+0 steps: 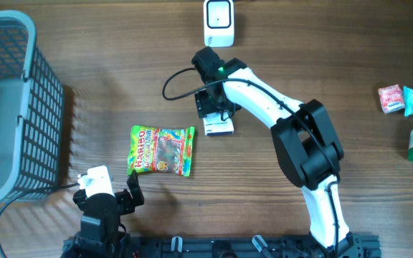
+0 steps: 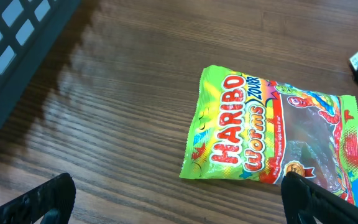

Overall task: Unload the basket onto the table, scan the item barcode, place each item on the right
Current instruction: 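Lift the white box and hold it over the scanner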

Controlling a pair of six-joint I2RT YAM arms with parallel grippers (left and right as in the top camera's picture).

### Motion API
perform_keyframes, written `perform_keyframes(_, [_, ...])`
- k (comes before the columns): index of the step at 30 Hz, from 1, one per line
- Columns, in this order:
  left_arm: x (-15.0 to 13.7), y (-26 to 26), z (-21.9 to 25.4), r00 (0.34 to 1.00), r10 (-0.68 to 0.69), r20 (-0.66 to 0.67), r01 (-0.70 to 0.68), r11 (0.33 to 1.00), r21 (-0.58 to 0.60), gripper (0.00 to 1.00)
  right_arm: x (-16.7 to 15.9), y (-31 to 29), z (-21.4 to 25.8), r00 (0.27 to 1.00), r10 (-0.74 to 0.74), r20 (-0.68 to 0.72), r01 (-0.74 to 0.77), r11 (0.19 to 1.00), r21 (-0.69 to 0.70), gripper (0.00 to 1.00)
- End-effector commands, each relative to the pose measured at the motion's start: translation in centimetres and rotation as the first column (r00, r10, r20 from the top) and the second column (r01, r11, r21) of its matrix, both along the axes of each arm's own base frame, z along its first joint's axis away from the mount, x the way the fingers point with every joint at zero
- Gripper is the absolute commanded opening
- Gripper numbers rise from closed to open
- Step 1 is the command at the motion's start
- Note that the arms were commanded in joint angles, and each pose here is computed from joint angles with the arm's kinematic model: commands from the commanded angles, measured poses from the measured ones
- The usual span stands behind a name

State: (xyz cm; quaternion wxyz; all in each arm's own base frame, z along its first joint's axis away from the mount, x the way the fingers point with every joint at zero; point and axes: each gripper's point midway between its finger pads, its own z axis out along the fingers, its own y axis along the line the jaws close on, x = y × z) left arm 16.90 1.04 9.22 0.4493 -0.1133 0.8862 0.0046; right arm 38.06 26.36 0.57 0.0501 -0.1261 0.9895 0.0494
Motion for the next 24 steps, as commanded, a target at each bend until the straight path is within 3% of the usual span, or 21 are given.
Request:
perform_keyframes(1, [0.0,-0.1,0.2,1.0,-0.005,0.009,0.005,1.0,-0.007,1.0,-0.5,1.6,1.8,0.996,0.043,-0.075,-0.036,0.995,0.092,0.69])
perform_keyframes(5, [0.0,-0.1,0.2,1.0,-0.005,0.009,0.005,1.0,-0.007,1.0,-4.4,4.6,5.2,0.937,0.272,-0.219,-0.177,0.911,0.374,0.65])
perform_keyframes(7, [0.0,-0.1,0.2,1.0,-0.005,0.009,0.005,1.0,-0.007,1.0,-6.6,6.1,7.3,0.888,0.381,-0.258,-0.189,0.813,0.55,0.64])
perform_keyframes(11, [0.0,-0.1,0.2,1.0,-0.005,0.009,0.005,1.0,-0.007,1.0,-8.3,8.4,10.8,0.833,0.525,-0.177,-0.218,0.604,0.766,0.64])
perform_keyframes(17, [0.0,-0.1,0.2,1.0,-0.005,0.009,0.005,1.0,-0.007,1.0,-8.3,9.4,12.9,0.827,0.551,-0.109,-0.226,0.505,0.833,0.63])
perform_keyframes(24, [0.0,-0.1,0.2,1.0,-0.005,0.009,0.005,1.0,-0.007,1.0,-8.3,9.5,14.4,0.819,0.573,-0.016,-0.304,0.457,0.836,0.63])
